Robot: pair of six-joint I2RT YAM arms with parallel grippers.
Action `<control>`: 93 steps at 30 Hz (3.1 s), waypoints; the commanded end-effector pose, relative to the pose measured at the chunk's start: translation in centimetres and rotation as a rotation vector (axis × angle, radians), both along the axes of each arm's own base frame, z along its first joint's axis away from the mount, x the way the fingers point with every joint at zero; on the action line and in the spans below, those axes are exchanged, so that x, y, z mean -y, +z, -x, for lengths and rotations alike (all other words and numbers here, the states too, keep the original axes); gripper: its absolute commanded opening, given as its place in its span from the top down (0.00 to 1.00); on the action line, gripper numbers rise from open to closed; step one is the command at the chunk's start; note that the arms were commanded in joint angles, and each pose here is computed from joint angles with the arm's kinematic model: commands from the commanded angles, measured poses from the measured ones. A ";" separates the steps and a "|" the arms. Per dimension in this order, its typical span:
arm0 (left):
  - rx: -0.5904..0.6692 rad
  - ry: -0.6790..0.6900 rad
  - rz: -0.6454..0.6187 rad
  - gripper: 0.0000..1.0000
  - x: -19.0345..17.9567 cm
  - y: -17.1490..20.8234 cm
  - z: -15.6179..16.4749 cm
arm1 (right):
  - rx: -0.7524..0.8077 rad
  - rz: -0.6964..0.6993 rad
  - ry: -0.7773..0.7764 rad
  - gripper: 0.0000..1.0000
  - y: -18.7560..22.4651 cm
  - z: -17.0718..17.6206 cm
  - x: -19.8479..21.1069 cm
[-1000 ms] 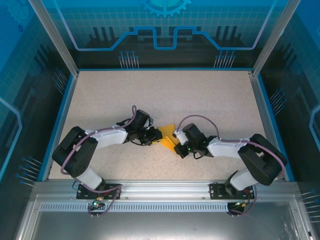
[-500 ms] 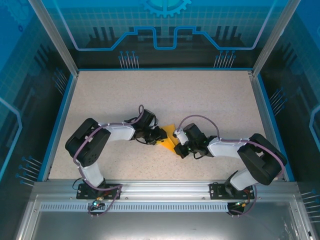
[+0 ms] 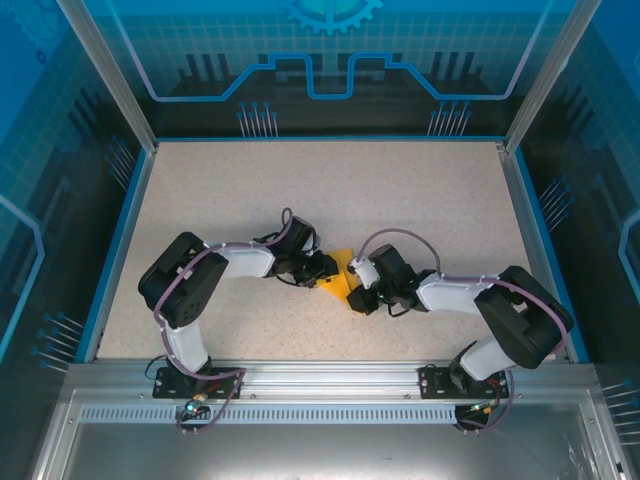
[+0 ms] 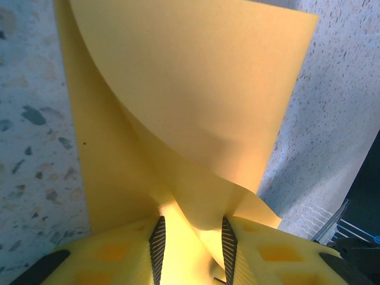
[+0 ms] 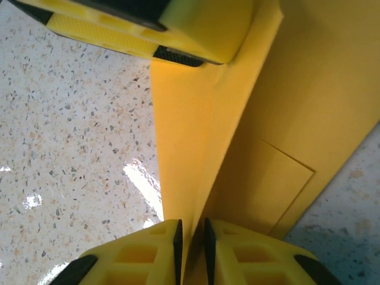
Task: Fold a paper plane with a square sheet of paper (fold left side to right side)
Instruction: Fourth fold the wing at the center of the table.
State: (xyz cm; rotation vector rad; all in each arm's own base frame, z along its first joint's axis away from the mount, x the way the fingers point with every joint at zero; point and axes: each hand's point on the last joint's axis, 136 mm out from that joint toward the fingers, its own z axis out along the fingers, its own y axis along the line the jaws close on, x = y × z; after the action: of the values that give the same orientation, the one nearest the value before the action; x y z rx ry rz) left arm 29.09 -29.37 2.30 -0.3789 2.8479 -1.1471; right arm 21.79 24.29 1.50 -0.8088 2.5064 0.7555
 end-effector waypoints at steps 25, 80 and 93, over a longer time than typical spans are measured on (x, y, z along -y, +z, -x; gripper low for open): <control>-0.022 -0.012 -0.009 0.66 0.2 -0.3 0.3 | -0.181 -0.064 -0.050 0.59 1.7 -0.8 0.2; -0.063 -0.028 -0.068 0.63 0.4 -2.1 1.2 | -0.348 -0.194 -0.042 0.88 0.4 -0.5 -0.7; -0.062 -0.029 -0.080 0.63 0.3 -2.1 1.2 | -0.295 -0.287 -0.090 0.71 3.8 -2.7 0.5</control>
State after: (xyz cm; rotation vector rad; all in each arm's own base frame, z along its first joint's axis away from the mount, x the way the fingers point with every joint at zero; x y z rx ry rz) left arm 28.80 -30.56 2.26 -0.3440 2.8733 -1.1474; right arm 24.06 24.05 4.27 -0.5456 2.5980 1.1932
